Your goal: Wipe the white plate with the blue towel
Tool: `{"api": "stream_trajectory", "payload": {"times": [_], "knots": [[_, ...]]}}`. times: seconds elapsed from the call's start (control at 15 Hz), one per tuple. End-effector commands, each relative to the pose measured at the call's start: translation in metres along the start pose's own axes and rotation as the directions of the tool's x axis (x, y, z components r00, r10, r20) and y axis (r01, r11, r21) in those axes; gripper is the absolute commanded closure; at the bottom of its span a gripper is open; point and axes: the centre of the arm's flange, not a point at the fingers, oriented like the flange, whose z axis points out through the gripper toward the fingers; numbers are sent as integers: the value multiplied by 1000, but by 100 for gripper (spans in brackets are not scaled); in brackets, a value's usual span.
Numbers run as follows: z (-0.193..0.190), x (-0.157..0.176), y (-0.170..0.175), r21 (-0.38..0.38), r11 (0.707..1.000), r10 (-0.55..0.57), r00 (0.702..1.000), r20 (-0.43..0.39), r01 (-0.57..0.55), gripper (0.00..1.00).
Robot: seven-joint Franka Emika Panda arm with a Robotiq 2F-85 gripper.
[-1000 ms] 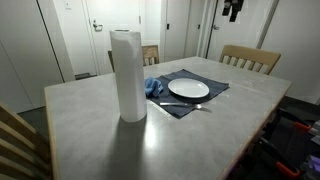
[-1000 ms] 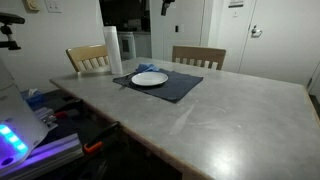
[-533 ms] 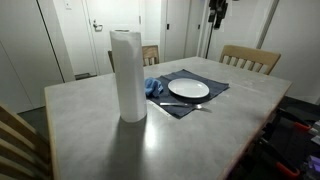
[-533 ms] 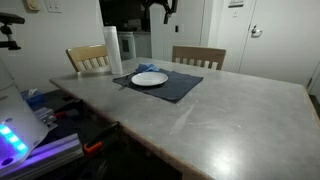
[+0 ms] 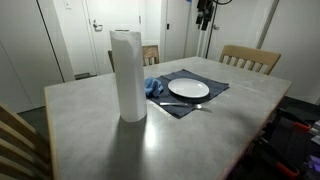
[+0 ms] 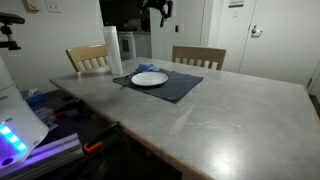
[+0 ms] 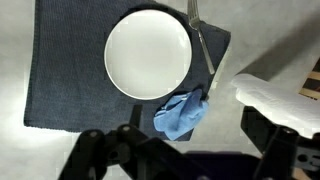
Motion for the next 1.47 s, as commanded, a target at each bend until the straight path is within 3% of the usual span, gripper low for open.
{"api": "stream_trajectory", "payload": {"times": [0.0, 0.33, 0.4, 0.47, 1.0, 1.13, 1.4], "knots": [[15, 28, 2, 29, 998, -60, 998, 1, 60, 0], [44, 58, -4, 44, 998, -40, 999, 36, 39, 0], [49, 63, -5, 38, 999, -17, 997, 79, 14, 0], [42, 43, -10, 31, 999, -40, 998, 50, 39, 0], [52, 46, -22, 5, 1000, -23, 997, 73, 22, 0], [61, 49, -40, -54, 992, 118, 988, 101, -113, 0], [89, 58, -81, -153, 955, 273, 954, 124, -254, 0]]}}
